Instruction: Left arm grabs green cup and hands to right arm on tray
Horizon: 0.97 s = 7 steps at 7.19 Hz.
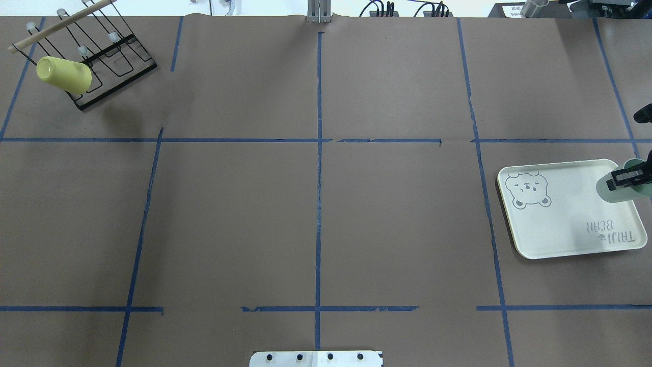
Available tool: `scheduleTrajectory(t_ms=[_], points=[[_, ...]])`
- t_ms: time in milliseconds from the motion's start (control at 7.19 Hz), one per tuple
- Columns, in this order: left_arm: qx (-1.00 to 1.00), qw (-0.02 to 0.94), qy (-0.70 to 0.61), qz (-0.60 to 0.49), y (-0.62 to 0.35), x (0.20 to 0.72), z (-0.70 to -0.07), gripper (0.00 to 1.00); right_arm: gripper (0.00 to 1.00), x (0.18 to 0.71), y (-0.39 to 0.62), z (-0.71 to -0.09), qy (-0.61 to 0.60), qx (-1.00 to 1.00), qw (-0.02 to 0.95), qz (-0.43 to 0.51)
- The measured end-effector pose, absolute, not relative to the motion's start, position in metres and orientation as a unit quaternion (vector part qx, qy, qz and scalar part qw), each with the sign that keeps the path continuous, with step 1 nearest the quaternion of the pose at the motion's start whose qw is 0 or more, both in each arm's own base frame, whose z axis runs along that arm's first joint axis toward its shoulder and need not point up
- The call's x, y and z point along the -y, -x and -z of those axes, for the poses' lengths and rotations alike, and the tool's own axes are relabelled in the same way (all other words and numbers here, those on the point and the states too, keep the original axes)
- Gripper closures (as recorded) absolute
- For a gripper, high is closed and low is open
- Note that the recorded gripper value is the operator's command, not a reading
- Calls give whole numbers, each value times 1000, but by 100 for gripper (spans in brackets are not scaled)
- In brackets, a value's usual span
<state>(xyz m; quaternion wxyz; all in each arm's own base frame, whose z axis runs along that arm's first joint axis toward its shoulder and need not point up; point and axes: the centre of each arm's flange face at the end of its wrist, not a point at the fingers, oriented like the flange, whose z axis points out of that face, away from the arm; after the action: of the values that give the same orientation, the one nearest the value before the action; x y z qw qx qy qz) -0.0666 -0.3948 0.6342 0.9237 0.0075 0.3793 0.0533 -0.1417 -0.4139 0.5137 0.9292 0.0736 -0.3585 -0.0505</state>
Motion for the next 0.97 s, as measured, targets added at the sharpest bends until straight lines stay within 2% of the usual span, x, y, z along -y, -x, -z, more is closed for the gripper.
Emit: scheduleTrajectory(t_ms=[834,974], points=[[-381,923,-13,-52,68,394,-628,0,97,418,200,-527,-45,334,941,17],[-381,923,-14,-52,67,394,-627,0,73,415,206,-529,-44,330,943,16]])
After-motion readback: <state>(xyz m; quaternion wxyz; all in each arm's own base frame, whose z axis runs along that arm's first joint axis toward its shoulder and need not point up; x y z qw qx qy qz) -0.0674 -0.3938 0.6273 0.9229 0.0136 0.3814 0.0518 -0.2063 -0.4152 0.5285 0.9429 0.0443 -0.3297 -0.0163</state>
